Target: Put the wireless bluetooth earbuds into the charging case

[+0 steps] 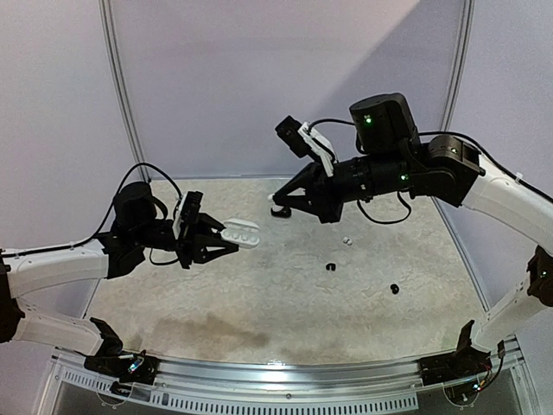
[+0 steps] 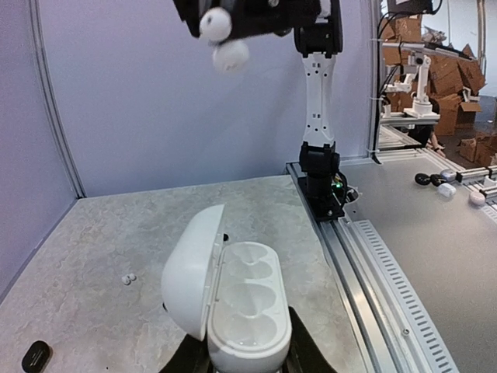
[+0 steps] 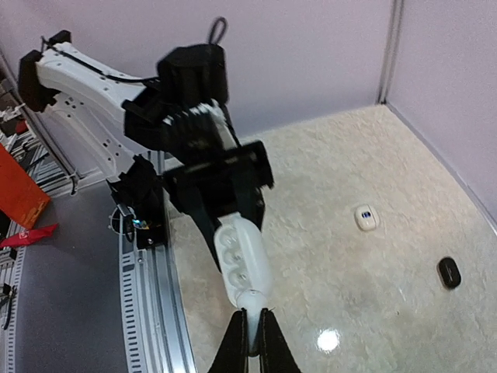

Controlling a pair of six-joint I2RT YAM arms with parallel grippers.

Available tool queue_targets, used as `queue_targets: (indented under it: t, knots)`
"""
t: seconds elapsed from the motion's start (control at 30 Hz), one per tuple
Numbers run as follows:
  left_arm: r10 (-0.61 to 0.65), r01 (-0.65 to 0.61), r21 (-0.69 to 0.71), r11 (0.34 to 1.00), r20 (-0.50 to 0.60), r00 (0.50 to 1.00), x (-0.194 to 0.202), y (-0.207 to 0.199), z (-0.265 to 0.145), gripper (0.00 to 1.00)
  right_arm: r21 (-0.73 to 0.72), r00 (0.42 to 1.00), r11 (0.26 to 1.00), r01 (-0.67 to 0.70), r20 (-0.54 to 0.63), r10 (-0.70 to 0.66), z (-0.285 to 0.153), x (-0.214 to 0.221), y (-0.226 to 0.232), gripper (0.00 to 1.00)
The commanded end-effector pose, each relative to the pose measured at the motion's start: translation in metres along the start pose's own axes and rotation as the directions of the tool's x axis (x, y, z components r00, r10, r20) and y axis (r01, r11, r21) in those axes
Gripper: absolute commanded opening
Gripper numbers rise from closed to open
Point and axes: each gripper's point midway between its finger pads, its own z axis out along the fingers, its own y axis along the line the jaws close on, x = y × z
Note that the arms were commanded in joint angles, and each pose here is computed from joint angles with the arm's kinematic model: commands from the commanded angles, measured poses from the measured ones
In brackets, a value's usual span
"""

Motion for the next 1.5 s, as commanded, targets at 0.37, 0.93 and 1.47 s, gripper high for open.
queue_targets:
  t: [0.37,0.93,1.47]
  knots:
    - [-0.019,0.023,0.074,0.997,-0.053,0.998,0.006,-0.019,0.006,0.00,-0.124,0.888,0.914,0.386,-0.220,-0.404,0.066,0.024,0.048,0.00]
    - [0.017,-0.013,0.064,0.998,-0.069,0.997,0.008,-0.019,0.011,0.00,-0.129,0.827,0.877,0.463,-0.292,-0.480,0.094,0.048,0.036,0.00]
    - [0.044,-0.040,0.064,0.997,-0.060,0.997,0.007,-0.020,0.012,0.00,-0.086,0.784,0.860,0.504,-0.372,-0.497,0.104,0.061,0.018,0.00]
